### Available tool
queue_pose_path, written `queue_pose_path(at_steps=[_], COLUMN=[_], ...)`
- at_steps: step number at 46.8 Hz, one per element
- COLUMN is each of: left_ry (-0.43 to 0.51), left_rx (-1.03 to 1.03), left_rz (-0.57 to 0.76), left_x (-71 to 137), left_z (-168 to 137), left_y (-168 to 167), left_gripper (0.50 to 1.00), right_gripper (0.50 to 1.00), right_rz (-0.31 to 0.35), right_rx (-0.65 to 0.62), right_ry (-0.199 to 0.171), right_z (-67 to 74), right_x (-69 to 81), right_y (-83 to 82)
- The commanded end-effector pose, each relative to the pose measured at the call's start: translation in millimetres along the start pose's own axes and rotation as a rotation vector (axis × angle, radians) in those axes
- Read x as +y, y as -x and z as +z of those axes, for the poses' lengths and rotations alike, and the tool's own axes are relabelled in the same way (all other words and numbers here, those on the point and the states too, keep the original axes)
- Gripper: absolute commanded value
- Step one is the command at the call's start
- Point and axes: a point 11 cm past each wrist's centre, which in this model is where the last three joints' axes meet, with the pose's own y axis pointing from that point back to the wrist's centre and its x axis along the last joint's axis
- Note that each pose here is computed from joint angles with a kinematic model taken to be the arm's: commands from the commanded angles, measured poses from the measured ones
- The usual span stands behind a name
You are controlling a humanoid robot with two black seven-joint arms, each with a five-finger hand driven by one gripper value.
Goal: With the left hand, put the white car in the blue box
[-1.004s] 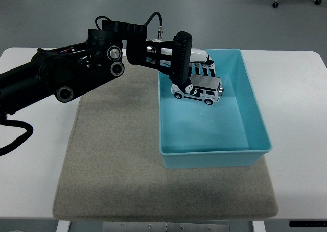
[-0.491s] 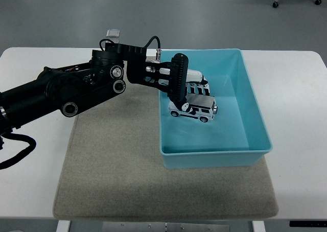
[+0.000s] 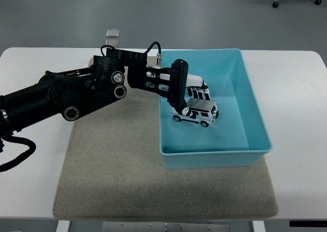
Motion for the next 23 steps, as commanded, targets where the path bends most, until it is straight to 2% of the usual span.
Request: queue_pose_path(at_steps=[1,5,8,14,15,18,19,23], left_ry=[0.000,0.000,0.002,0.010,0.008,0.009,0.009,0.012], left_rx=[0.002,0.002,0.001,0.001,0.001,0.003,0.003,0.006], left_rz=[-0.002,-0.002,0.001,0.001,0.000,-0.001,0.001,0.002], left_x=[-0.1,-0.1,0.0,0.0,0.4,0.4,0.4,0.1], left_z=[-0.3,-0.3,-0.1,0.7,0.1,0.1,0.1,1.0], left_y=[0.9,0.9,0.0,0.0,0.0,0.0,-0.2,-0.4], left_gripper=[0.733,0.737,0.771,0.776,0.797,0.959,0.977,0.988], right_gripper=[0.936,0.936,0.936,0.936,0.936,0.936,0.936,0.936], right_rz=[-0.001,-0.001,-0.001,0.001,-0.001,-0.001,-0.001,0.001], right_rx=[-0.001,0.000,0.000,0.000,0.000,0.000,0.000,0.000], right_ry=[0.001,0.000,0.000,0.000,0.000,0.000,0.000,0.000], right_z=[0.9,0.0,0.0,0.0,0.0,0.0,0.0,0.0], right_x=[0.1,0.0,0.0,0.0,0.0,0.0,0.0,0.0], right_y=[0.1,0.1,0.1,-0.1,0.1,0.1,0.1,-0.1])
